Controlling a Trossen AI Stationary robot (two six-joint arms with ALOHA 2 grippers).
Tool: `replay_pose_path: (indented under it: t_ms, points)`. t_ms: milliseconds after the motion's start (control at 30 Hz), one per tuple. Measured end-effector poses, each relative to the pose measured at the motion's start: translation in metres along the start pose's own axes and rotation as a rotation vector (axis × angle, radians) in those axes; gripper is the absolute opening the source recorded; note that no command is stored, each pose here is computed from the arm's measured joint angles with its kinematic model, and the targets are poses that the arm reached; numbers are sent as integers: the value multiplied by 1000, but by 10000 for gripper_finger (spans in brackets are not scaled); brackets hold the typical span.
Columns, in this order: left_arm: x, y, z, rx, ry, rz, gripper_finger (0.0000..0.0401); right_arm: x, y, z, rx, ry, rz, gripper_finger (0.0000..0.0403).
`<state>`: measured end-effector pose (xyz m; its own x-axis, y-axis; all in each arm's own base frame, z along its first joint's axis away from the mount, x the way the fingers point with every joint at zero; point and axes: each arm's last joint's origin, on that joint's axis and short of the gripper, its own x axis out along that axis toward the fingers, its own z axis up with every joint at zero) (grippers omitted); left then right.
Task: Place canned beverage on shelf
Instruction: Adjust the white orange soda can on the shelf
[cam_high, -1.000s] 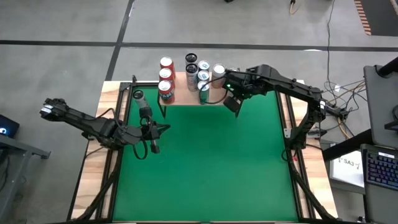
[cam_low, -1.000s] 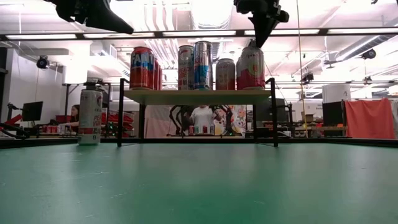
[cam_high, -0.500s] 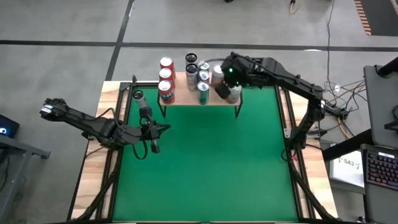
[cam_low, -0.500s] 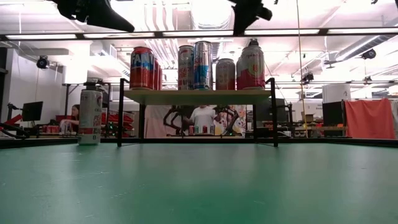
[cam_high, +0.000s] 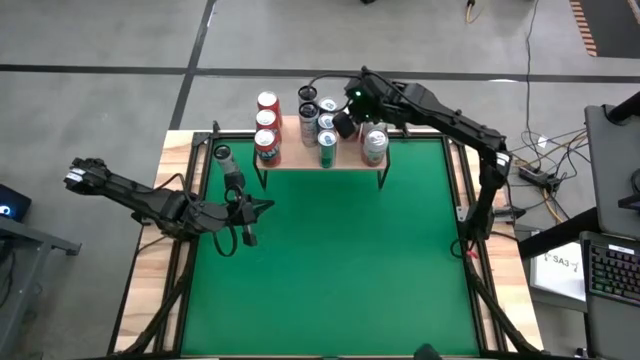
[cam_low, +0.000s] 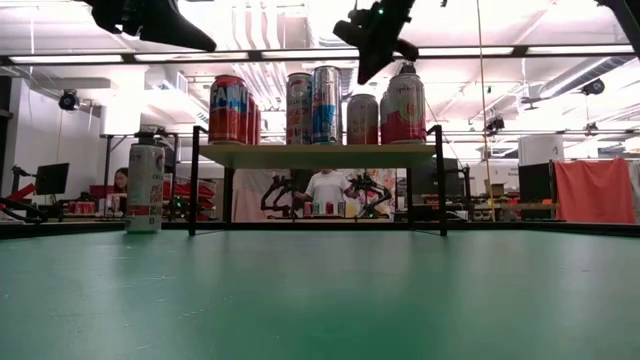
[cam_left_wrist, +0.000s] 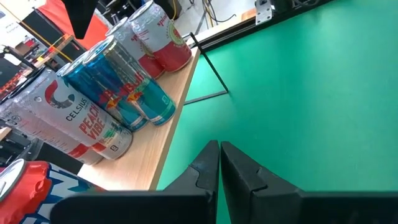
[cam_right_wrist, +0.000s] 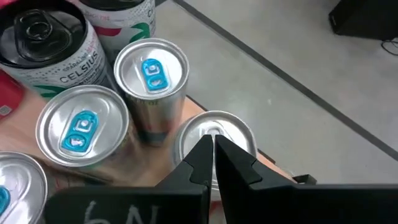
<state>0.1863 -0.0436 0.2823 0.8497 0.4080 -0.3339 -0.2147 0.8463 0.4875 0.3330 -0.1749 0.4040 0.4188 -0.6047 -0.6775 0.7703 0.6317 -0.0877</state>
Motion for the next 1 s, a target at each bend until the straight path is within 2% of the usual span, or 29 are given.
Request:
replay_pose_path:
  t_ms: [600,1000]
  points:
    - [0,0,0,0,0,0,0,26,9,-4,-11,52,-3,9]
    - [0,0,0,0,1,0,0,23,11,-5,-12,78,87,9]
